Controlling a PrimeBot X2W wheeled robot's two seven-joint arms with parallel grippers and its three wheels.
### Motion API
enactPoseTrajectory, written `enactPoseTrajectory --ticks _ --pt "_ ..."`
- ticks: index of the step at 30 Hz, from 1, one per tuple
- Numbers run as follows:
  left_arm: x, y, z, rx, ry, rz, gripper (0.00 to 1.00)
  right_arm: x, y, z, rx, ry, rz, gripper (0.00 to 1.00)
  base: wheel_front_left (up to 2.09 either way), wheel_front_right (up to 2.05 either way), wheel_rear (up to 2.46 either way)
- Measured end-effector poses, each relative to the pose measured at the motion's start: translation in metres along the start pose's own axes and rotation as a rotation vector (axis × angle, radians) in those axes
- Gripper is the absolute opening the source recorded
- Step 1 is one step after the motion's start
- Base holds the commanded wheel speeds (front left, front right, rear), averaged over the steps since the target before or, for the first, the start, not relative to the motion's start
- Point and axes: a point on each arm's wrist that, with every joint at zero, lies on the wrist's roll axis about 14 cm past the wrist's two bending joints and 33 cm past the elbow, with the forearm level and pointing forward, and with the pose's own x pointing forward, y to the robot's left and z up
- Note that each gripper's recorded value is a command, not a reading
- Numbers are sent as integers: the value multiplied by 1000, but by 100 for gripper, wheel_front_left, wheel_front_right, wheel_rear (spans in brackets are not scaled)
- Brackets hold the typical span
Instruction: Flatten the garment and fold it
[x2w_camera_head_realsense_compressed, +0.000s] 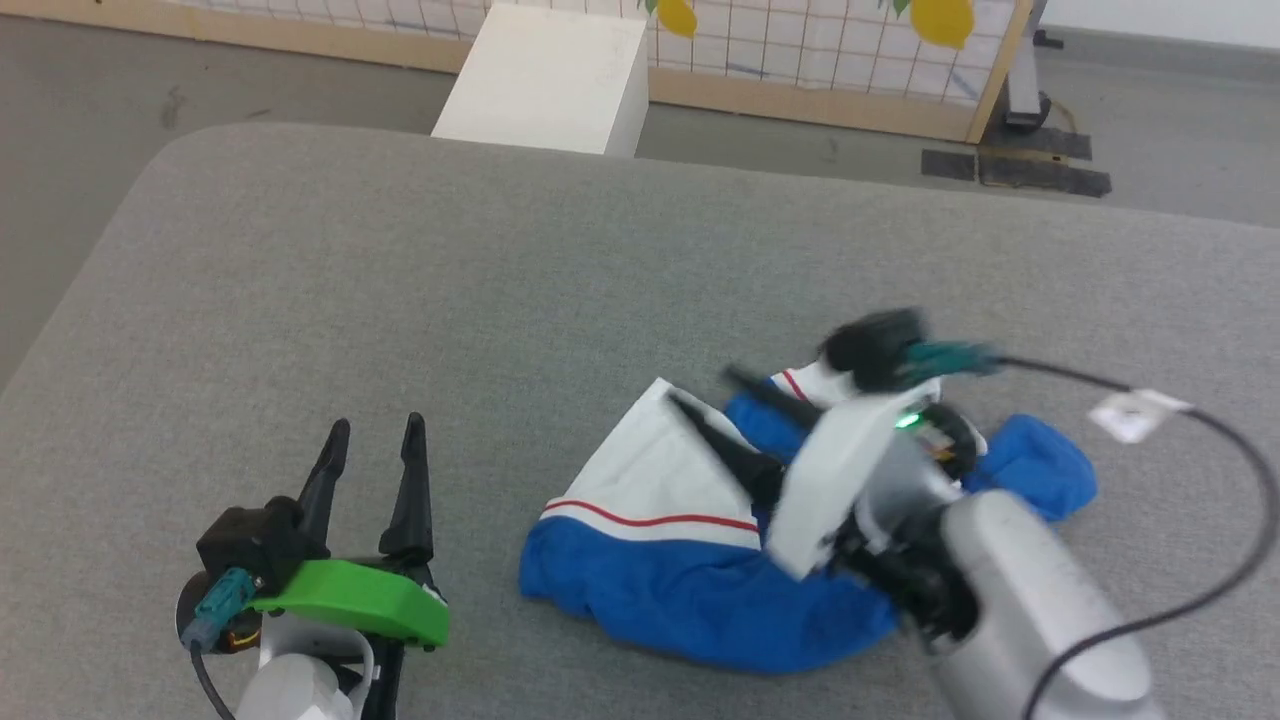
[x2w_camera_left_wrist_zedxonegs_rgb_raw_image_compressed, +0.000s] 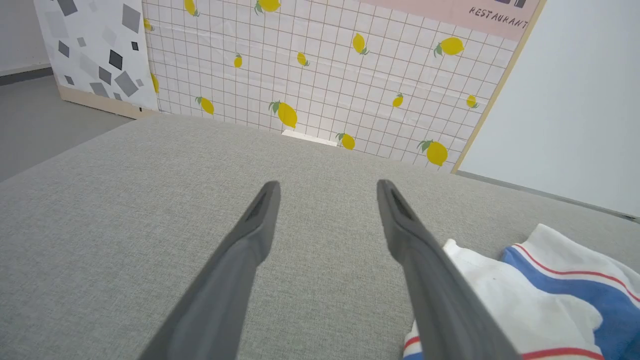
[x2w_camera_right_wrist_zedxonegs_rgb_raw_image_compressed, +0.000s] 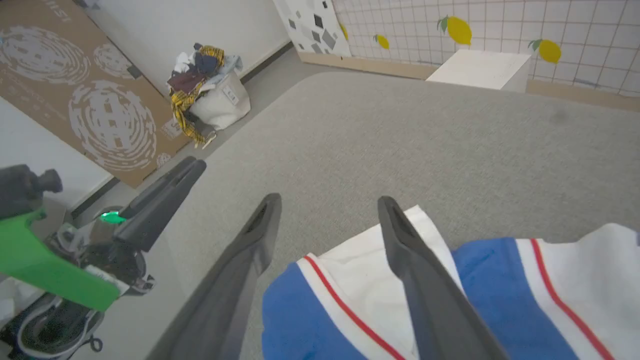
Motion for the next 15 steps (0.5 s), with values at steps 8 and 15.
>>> enactPoseTrajectory --ticks 8,15 --pt "-2 -12 3 -8 -11 -35 100 -79 -99 52 12 -273 -367 100 0 0 0" --pt "3 -27 5 -23 -15 -74 100 -167 -158 -1 44 -193 -678 100 0 0 0"
